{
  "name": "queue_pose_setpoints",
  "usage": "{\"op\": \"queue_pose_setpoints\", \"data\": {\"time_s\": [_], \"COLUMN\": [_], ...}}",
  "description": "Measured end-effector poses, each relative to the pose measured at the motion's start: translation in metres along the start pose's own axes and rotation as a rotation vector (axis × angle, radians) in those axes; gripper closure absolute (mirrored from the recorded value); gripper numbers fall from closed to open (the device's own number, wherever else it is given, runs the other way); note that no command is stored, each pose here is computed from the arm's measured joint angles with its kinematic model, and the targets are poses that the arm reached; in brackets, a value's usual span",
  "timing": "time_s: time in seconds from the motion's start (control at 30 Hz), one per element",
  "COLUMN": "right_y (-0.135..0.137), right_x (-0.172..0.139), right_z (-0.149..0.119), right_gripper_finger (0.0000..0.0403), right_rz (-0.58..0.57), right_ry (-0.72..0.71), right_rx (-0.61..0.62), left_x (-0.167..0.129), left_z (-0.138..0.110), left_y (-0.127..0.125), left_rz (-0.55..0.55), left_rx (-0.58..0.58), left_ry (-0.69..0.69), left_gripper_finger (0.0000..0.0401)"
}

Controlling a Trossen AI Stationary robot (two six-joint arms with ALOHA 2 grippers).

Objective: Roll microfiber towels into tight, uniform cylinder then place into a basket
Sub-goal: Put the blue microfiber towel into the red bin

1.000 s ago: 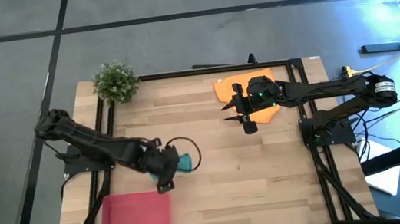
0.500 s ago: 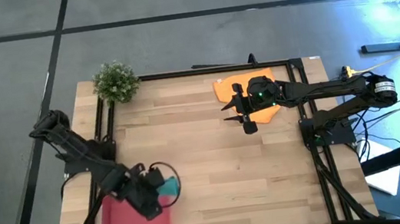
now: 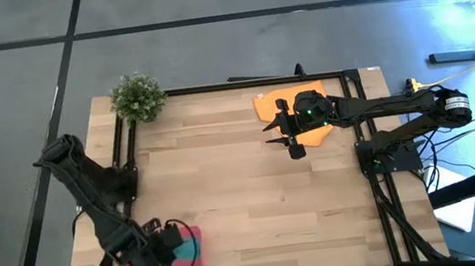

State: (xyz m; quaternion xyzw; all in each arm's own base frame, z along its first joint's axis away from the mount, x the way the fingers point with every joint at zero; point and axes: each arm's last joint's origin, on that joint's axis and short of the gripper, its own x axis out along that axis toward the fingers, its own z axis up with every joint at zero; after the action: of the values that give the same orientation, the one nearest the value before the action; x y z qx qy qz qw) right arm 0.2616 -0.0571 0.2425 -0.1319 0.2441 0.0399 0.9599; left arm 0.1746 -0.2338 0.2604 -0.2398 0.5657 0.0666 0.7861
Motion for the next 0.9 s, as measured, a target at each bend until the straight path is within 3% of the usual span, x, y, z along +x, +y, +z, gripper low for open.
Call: {"op": "queue_pose_setpoints", "data": {"time_s": [0.33, 0.67, 0.9], "right_y": [0.001, 0.002, 0.007], "right_x": [0.000, 0.000, -0.001], "right_z": [0.001, 0.003, 0.006], "right_gripper_finger": [0.0225, 0.0225, 0.0225], "right_rz": [0.037, 0.079, 0.252], "right_ry": [-0.021, -0.066, -0.159], "right_rx": [-0.034, -0.070, -0.174], "left_x": [0.031, 0.052, 0.062], "left_z": [-0.021, -0.028, -0.030], "left_y": [-0.010, -0.020, -0.020], "left_rz": [0.067, 0.040, 0.069], "left_rx": [0.093, 0.099, 0.122], "left_ry": [0.085, 0.140, 0.146], "left_gripper_finger": [0.0395, 0.0395, 0.0395]}}
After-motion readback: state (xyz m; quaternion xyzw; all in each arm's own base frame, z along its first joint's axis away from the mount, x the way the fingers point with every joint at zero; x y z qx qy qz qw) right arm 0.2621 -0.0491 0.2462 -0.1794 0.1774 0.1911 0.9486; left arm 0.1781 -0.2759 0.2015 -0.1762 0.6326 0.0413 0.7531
